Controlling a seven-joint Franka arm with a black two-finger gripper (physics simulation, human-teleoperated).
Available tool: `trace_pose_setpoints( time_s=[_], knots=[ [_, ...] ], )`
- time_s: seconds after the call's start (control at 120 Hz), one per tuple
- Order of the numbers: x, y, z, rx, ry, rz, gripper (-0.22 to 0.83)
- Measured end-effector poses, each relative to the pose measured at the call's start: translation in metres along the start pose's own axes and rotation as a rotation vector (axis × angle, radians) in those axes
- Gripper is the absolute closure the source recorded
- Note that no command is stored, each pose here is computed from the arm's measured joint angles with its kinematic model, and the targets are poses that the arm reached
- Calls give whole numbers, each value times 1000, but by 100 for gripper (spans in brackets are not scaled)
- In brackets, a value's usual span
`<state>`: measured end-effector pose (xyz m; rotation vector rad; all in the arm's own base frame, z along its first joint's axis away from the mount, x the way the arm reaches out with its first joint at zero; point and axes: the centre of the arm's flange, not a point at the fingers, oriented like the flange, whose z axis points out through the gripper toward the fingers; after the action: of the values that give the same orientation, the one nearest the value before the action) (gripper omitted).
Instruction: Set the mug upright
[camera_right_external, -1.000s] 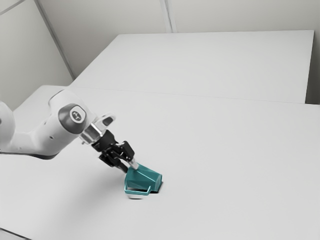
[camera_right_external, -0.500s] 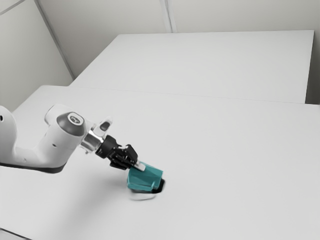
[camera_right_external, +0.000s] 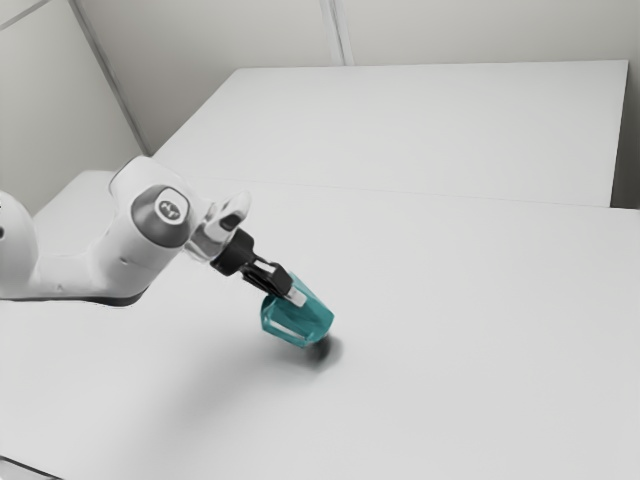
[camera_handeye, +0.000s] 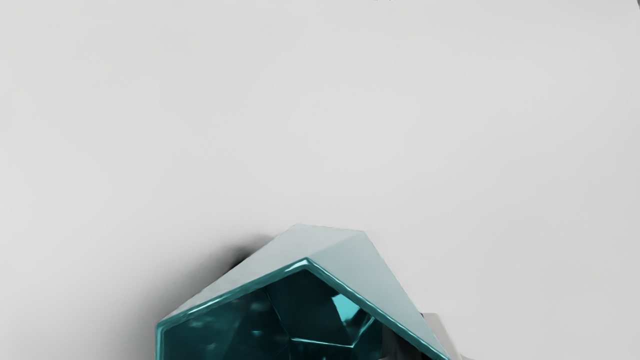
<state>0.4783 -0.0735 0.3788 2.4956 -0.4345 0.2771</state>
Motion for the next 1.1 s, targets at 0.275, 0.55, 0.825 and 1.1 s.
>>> trace_pose_setpoints(
  time_s=[0.275,0.55,0.825,1.1],
  knots=[
    [56,-12,-8,265,-200,216,78],
    [82,-10,23,473,-390,373,79],
    [92,-11,61,612,-450,459,79],
    [103,-14,65,680,-358,461,79]
  ],
)
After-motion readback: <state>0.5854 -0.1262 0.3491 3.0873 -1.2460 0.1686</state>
